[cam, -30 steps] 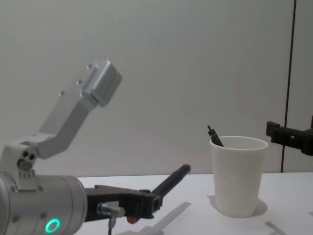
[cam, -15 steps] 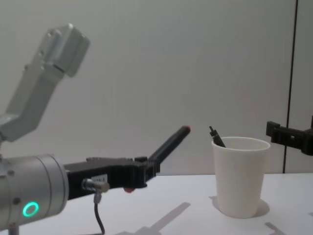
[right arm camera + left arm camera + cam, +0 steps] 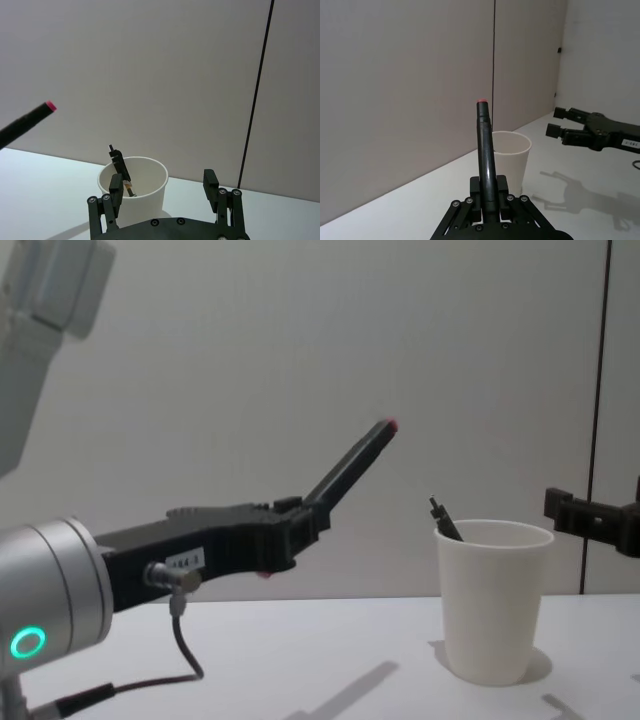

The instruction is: Place the pen into the pen holder.

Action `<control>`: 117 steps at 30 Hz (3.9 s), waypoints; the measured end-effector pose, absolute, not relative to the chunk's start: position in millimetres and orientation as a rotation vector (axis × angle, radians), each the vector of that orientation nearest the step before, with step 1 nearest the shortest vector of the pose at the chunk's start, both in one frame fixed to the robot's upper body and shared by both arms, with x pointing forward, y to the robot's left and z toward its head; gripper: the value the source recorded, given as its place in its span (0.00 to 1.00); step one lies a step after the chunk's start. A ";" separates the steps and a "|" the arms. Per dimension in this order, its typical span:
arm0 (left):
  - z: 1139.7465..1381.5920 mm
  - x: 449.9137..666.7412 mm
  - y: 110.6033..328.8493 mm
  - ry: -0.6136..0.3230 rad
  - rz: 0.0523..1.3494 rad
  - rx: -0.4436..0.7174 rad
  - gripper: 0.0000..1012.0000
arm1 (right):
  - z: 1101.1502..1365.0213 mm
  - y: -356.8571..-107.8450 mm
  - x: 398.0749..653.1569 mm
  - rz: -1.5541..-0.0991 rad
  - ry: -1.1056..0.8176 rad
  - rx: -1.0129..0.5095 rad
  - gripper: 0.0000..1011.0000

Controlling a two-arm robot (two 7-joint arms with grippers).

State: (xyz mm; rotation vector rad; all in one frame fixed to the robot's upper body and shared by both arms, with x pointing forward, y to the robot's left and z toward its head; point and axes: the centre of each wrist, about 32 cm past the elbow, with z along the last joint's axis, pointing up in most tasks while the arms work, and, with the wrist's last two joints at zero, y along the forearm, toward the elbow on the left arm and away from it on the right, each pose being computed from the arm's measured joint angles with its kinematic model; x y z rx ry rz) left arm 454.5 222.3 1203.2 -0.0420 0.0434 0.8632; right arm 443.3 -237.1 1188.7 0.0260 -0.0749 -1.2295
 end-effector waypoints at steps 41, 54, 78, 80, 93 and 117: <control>1208.4 457.1 204.4 -0.211 0.738 0.039 0.19 | 1188.7 -237.1 443.3 -1.230 -0.075 0.026 0.99; 1207.8 456.3 201.5 -0.233 0.756 0.042 0.19 | 1188.7 -237.1 443.3 -1.230 -0.075 0.026 0.99; 1207.4 456.2 202.5 -0.240 0.726 0.039 0.19 | 1206.2 -227.7 439.4 -1.141 -0.025 0.095 0.99; 1207.5 456.4 203.2 -0.237 0.715 0.037 0.19 | 1208.0 -226.7 439.1 -1.133 -0.021 0.101 0.99; 1208.1 458.1 204.8 -0.221 0.676 0.031 0.19 | 1213.4 -224.0 437.9 -1.111 -0.006 0.117 0.99; 1208.2 458.9 205.0 -0.212 0.661 0.030 0.19 | 1216.2 -236.2 431.4 -1.080 0.009 0.101 0.99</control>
